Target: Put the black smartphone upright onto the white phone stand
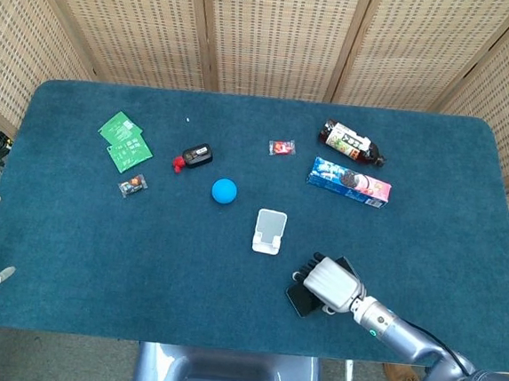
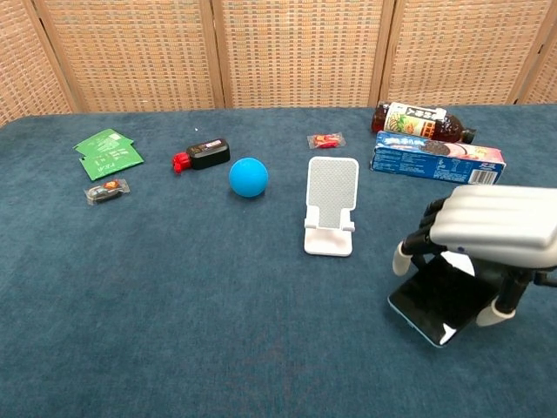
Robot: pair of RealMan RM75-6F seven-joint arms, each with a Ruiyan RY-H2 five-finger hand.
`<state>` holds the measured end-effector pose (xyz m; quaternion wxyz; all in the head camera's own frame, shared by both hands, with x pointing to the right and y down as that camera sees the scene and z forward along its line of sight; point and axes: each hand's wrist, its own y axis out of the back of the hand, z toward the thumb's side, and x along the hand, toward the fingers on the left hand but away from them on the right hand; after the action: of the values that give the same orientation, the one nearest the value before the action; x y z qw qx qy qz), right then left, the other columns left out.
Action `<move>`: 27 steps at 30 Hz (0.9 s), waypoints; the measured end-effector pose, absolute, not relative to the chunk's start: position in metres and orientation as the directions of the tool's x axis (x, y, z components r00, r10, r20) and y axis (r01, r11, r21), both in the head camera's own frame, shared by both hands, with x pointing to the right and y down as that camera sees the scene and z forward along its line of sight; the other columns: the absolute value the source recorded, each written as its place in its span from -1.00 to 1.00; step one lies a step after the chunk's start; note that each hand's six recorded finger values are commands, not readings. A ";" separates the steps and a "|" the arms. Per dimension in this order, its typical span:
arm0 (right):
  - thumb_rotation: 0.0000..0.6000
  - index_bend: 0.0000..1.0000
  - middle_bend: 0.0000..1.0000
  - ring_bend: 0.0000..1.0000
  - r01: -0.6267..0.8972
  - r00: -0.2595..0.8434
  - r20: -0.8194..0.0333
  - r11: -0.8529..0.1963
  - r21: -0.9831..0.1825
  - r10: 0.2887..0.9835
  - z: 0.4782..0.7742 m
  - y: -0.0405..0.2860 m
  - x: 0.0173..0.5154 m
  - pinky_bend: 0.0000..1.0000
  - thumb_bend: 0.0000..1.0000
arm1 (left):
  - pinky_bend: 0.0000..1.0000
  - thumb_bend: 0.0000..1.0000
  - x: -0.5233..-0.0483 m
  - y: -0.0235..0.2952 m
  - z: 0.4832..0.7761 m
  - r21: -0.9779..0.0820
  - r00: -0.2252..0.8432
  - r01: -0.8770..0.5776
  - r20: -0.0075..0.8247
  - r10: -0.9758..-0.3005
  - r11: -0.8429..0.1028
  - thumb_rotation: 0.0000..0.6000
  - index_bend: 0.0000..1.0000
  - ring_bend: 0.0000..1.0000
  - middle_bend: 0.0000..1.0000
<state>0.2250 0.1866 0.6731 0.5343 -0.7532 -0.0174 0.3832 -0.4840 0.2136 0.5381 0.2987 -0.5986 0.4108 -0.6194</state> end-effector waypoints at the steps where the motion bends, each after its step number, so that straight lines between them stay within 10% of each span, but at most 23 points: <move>1: 1.00 0.01 0.12 -0.11 -0.380 0.709 -0.548 -0.414 -0.827 0.444 0.668 0.183 0.226 -0.29 -0.58 | -1.00 -1.00 -0.484 0.213 0.538 -0.866 -0.105 -0.123 0.496 -0.862 -0.484 1.00 -1.00 -1.00 -1.00; 16: 1.00 0.00 0.08 -0.11 -0.429 0.756 -0.350 0.015 -0.903 0.553 0.589 0.108 0.201 -0.29 -0.58 | -1.00 -1.00 -0.489 0.208 0.544 -0.853 -0.120 -0.139 0.518 -0.847 -0.502 1.00 -1.00 -1.00 -1.00; 27: 1.00 -0.01 0.09 -0.09 -0.499 0.832 -0.323 0.354 -0.791 0.452 0.591 0.082 0.141 -0.29 -0.58 | -1.00 -1.00 -0.495 0.202 0.553 -0.839 -0.142 -0.146 0.542 -0.829 -0.524 1.00 -1.00 -1.00 -1.00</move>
<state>0.1407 0.0825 0.5910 0.8224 -0.4893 0.0244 0.2891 -0.4951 0.2024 0.5531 0.2682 -0.5974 0.4078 -0.6363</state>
